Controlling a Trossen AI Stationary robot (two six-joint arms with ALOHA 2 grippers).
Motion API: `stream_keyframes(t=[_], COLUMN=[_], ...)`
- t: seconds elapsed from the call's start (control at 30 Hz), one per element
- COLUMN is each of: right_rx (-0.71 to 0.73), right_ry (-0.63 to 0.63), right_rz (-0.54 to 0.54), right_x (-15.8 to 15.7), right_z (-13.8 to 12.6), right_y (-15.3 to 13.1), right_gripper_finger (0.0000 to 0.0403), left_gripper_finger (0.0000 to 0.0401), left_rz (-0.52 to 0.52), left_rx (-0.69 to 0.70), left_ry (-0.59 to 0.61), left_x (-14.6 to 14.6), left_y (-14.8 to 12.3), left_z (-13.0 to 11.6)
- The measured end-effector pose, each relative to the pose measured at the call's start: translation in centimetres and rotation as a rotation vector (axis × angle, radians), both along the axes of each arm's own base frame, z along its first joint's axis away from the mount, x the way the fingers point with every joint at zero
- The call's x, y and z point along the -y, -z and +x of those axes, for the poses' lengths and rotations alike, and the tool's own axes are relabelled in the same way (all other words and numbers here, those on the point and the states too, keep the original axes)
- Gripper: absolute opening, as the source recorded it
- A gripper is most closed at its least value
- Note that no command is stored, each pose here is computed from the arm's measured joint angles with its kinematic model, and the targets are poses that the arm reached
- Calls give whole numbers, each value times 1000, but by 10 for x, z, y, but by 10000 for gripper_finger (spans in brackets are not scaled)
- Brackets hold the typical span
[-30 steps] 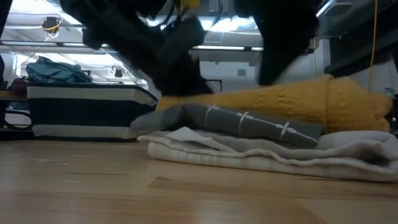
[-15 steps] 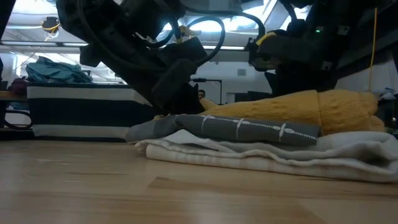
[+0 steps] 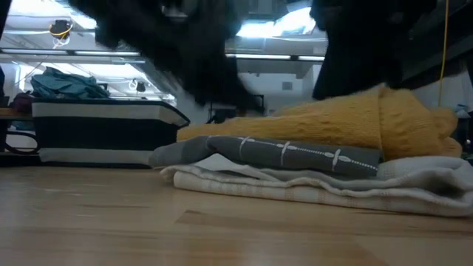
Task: Fold towel
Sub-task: Stack the stacked towels on top of the white towel, then put the stacked folded towels into the laundry organizer
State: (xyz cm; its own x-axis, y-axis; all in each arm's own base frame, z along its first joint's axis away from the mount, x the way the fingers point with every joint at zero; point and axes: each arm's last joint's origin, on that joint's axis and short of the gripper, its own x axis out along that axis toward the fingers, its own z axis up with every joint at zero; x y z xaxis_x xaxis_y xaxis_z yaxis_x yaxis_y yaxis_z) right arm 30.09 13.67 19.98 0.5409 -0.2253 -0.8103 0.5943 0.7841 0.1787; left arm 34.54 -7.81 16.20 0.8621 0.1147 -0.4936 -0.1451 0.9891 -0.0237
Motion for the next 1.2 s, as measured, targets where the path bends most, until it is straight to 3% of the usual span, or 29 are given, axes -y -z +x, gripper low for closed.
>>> stream_keyframes(t=[0.3,0.47,0.63,0.73,0.9,1.2], right_rx=[122,151,148,111,45,72], right_ry=[-52,-107,-60,-38,-29,-37], right_rz=[-85,-93,-178,-265,-364,-367], right_x=[-2,-1,4,9,9,-5], right_z=[-39,-63,-86,-100,-119,-142], right_y=[-54,-78,-88,-89,-86,-64], right_gripper_finger=[177,177,177,177,177,177], left_gripper_finger=[3,4,4,4,4,4], left_rz=[121,6,-275,-384,-416,-419], left_rx=[231,250,140,65,64,151], left_ry=[74,36,-82,-104,-95,-59], left_x=[-5,-9,-7,3,12,15], left_y=[-88,-116,-119,-112,-107,-114], left_z=[-28,-53,-78,-84,-80,-75])
